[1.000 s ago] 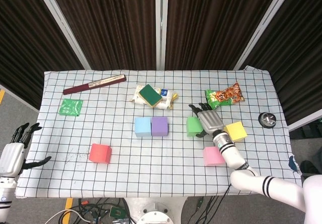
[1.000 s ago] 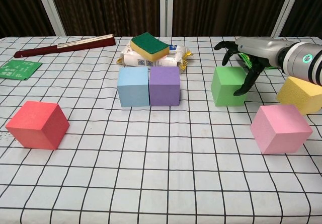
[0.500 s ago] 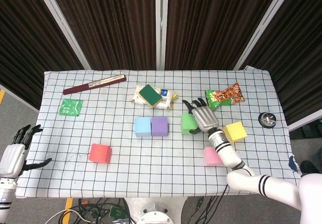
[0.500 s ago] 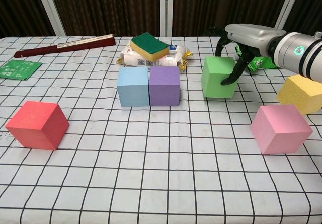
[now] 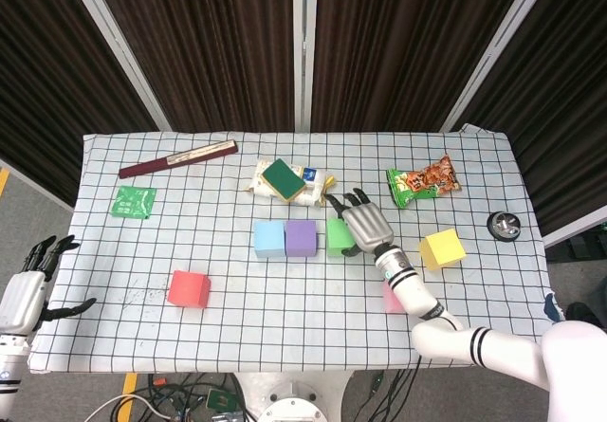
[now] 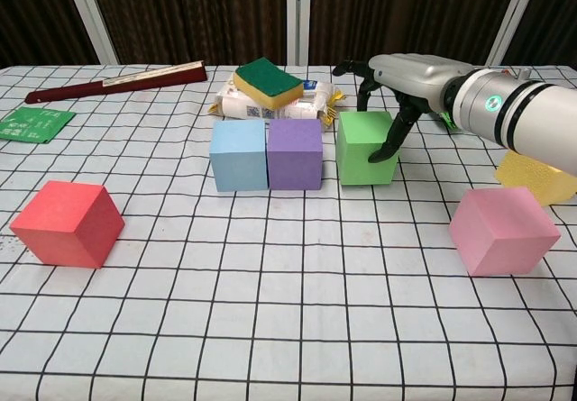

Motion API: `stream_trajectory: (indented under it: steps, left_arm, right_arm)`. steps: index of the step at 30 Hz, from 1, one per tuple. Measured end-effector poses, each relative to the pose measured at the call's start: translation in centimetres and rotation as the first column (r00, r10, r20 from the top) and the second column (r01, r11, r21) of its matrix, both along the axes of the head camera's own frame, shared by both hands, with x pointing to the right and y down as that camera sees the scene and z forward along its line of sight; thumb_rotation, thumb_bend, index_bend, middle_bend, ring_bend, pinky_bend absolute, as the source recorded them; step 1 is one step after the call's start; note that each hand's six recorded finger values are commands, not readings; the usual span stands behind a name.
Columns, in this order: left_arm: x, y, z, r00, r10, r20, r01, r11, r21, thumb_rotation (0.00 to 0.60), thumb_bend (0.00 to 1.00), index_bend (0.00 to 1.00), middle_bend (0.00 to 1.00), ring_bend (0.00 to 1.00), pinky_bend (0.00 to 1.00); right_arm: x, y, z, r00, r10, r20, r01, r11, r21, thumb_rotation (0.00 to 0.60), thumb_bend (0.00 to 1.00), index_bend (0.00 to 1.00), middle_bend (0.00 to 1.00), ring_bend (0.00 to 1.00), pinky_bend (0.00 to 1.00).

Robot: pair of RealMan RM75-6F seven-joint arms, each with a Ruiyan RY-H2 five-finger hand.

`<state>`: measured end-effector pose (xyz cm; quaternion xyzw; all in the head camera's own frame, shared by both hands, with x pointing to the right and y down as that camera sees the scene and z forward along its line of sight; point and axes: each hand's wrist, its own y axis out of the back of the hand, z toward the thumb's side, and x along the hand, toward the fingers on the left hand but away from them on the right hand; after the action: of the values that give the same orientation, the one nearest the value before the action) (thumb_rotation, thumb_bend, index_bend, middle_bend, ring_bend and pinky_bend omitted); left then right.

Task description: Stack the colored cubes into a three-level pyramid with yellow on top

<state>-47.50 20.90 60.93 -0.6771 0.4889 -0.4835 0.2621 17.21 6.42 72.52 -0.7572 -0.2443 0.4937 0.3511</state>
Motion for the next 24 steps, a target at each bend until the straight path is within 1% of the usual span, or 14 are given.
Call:
stream_trajectory:
  steps: [7,15,24]
  left_arm:
    - [-0.3,0.0,0.0,1.000,-0.008,-0.006,0.008,1.000,0.000,0.600,0.00,0.08,0.19,0.01,0.05]
    - [-0.5,-0.1,0.1,1.000,-0.021,-0.014,0.021,1.000,0.001,0.600,0.00,0.08,0.19,0.01,0.05]
    - [-0.5,-0.2,0.2,1.000,-0.020,-0.012,0.020,1.000,-0.004,0.600,0.00,0.08,0.19,0.01,0.05]
  right_arm:
    - [-1.0,0.2,0.4,1.000,0.000,-0.006,0.000,1.000,0.005,0.600,0.12,0.00,0.56,0.12,0.00]
    - [-2.0,-0.1,0.2,1.000,0.000,0.006,0.000,1.000,0.013,0.600,0.12,0.00,0.56,0.12,0.00]
    - [-2.7,0.2,0.4,1.000,-0.024,-0.005,0.024,1.000,0.009,0.600,0.12,0.00,0.56,0.12,0.00]
